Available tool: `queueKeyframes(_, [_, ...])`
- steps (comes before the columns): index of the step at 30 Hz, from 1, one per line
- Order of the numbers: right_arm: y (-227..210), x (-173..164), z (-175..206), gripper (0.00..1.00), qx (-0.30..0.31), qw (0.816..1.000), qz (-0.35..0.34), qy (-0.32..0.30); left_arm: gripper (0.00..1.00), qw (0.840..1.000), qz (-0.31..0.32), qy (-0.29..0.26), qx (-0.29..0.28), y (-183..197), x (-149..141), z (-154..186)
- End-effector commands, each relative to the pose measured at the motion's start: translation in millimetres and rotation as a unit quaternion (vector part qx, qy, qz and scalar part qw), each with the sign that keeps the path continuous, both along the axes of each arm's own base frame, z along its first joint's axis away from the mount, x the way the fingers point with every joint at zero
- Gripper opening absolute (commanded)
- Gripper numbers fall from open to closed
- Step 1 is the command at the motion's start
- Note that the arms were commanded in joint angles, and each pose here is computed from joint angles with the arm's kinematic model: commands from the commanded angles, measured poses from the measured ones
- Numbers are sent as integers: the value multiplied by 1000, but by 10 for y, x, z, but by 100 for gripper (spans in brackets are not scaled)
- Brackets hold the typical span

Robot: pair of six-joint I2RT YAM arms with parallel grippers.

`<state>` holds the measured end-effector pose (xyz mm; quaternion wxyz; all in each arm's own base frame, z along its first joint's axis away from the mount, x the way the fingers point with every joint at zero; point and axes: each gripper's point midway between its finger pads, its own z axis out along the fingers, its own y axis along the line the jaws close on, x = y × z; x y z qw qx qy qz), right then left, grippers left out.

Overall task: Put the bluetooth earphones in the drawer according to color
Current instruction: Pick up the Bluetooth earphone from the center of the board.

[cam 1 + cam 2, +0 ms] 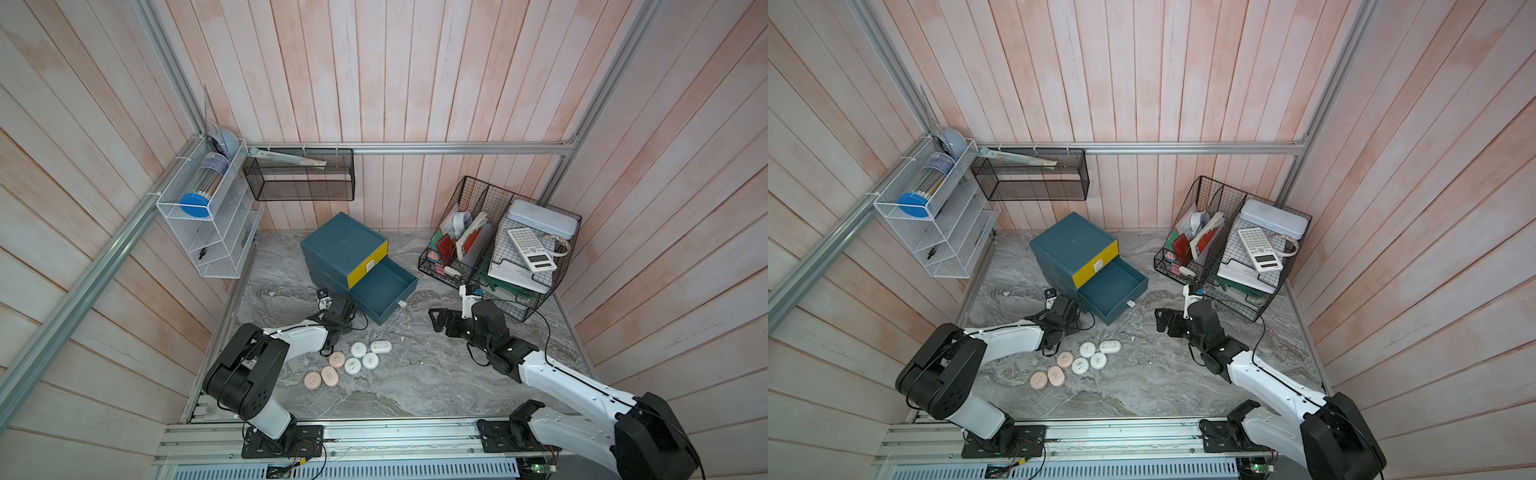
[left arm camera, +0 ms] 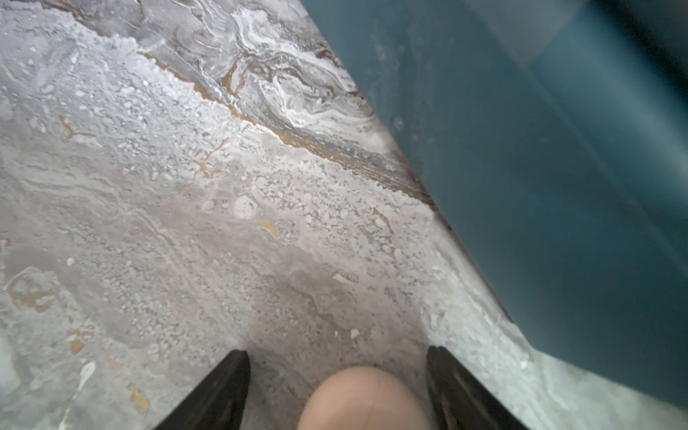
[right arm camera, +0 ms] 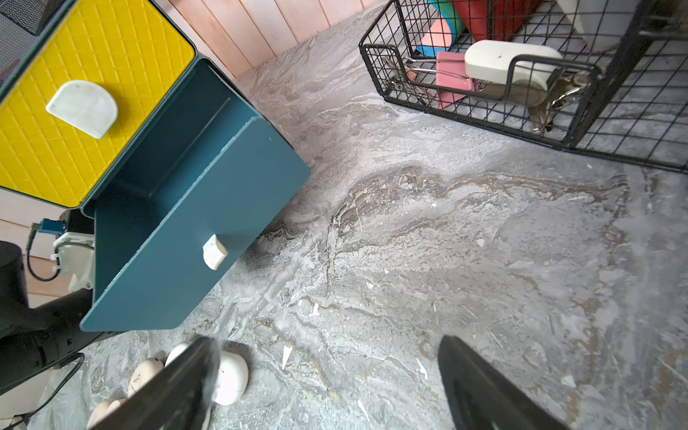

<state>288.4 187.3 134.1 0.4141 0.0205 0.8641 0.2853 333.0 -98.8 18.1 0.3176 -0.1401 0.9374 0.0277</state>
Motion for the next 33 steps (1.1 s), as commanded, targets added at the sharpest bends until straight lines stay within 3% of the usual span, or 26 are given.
queueKeyframes(1, [3, -4, -32, 98, 4, 1000, 2, 2, 78, 1000, -14, 24, -6, -93, -72, -162])
queueKeyframes(6, [9, -2, -28, 98, 5, 1000, 3, 2, 60, 1000, -15, 26, 1, -103, -122, -178])
queueKeyframes(17, [9, -12, -35, 98, 6, 1000, 3, 4, 59, 999, -23, 22, 17, -143, -200, -90])
queueKeyframes(21, [8, -11, -26, 98, 7, 1000, 3, 3, 66, 999, -27, 26, 12, -162, -225, -130])
queueKeyframes(25, [9, -17, -26, 98, 7, 1000, 4, 4, 66, 999, -32, 31, 7, -188, -242, -164])
queueKeyframes(27, [7, -22, -31, 98, 7, 1000, 4, 4, 63, 999, -35, 31, 5, -203, -246, -167])
queueKeyframes(31, [3, -27, -28, 98, 8, 1000, 3, 3, 49, 999, -37, 31, 7, -211, -259, -152])
queueKeyframes(33, [1, -35, -29, 98, 8, 1000, 4, 4, 48, 999, -37, 29, 9, -211, -273, -120])
